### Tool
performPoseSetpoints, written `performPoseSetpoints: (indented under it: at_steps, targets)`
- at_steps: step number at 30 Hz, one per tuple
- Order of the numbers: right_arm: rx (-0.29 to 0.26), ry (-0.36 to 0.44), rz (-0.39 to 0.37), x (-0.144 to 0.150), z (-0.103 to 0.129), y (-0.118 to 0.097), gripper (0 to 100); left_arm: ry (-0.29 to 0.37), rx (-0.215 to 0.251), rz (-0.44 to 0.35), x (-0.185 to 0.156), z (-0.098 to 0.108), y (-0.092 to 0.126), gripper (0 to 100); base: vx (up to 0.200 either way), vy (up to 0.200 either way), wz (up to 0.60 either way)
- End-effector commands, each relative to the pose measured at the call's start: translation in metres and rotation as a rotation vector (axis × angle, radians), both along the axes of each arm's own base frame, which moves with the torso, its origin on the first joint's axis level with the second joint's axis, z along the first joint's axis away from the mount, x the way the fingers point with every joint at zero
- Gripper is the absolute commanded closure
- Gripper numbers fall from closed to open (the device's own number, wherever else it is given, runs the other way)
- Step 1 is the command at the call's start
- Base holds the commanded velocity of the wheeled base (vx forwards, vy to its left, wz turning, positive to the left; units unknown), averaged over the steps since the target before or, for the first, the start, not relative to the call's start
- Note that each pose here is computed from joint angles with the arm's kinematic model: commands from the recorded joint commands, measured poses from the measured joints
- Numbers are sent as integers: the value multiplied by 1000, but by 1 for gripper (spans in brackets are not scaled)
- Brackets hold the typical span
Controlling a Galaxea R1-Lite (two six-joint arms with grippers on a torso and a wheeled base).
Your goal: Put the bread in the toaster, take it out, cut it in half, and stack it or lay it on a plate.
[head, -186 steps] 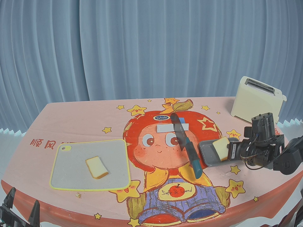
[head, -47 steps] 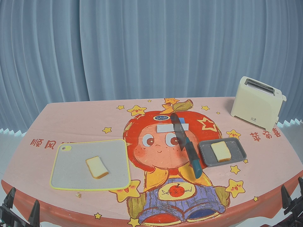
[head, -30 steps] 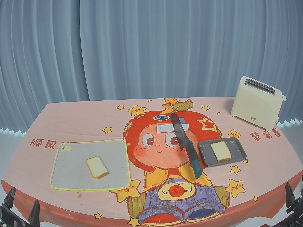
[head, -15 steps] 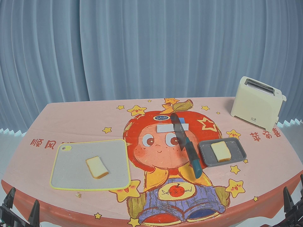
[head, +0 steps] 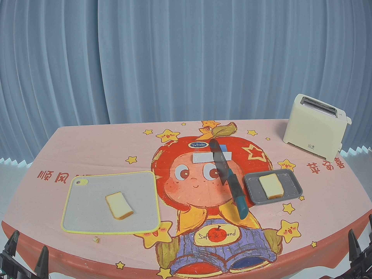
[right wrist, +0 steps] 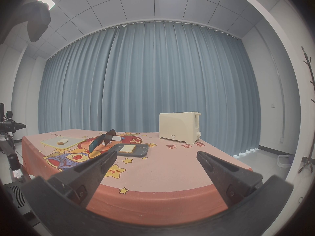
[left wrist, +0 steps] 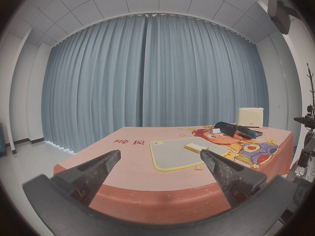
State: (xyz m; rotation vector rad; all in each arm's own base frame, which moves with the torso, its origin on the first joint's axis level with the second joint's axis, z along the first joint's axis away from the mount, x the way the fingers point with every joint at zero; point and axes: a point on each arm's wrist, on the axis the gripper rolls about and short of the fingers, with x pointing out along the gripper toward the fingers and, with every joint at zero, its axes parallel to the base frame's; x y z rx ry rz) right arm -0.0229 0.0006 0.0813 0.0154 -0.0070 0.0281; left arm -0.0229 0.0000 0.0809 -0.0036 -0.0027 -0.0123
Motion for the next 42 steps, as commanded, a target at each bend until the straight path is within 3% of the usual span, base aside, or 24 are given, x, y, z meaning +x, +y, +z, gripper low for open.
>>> performPoseSetpoints:
  at_steps: [1,42]
  targets:
    - [0,1,1,0,-5,0,0,7,-1,0,1,-5,0,0,0,0,0]
    - [0,1,1,0,-5,0,0,7,4,0,1,-5,0,0,0,0,0]
